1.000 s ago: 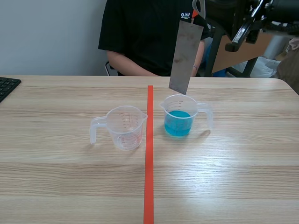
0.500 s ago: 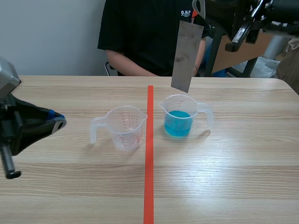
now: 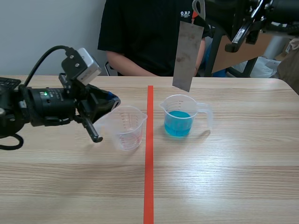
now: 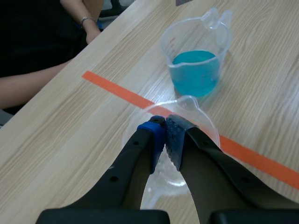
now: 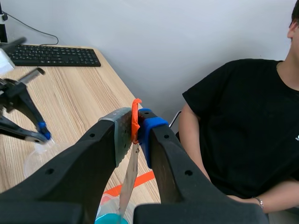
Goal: Do the redox reaction experiment.
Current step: 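Raise the plate and point at it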
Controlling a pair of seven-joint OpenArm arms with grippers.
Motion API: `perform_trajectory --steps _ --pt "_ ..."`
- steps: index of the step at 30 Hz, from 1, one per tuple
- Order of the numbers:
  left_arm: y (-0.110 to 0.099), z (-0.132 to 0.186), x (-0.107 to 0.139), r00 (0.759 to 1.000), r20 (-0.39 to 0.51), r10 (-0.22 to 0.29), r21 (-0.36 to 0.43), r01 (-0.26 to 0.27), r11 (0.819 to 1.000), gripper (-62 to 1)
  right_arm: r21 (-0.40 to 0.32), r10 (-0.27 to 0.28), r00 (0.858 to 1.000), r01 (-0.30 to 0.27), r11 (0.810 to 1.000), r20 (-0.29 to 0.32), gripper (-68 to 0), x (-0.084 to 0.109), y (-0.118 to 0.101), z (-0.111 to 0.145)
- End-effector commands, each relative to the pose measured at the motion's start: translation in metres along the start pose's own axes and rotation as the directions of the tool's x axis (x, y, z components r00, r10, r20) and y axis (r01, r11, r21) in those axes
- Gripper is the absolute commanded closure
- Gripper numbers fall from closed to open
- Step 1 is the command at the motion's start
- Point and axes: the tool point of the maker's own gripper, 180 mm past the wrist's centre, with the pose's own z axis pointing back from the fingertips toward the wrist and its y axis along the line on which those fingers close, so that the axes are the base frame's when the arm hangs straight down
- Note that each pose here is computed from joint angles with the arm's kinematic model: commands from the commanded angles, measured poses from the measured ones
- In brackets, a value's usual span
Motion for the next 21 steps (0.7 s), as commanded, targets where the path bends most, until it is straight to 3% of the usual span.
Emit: perform_trajectory --steps 1,11,21 --pt "-0.002 -0.009 0.019 0.998 0.056 -0.005 -0.01 0.006 1.0 -3.4 -0.008 0.025 0.999 -0.025 1.0 0.041 -1.5 0.016 -0.005 0.0" --pt "-0.01 -0.063 0.044 0.995 0.095 -0.032 -0.035 0.036 0.999 -3.4 -0.007 0.024 0.999 -0.024 1.0 0.04 -1.5 0.016 -0.005 0.0" --pt "-0.006 -0.088 0.055 0.994 0.11 -0.011 -0.017 0.013 1.0 -3.4 -0.007 0.024 0.999 -0.024 1.0 0.039 -1.5 0.016 -0.005 0.0"
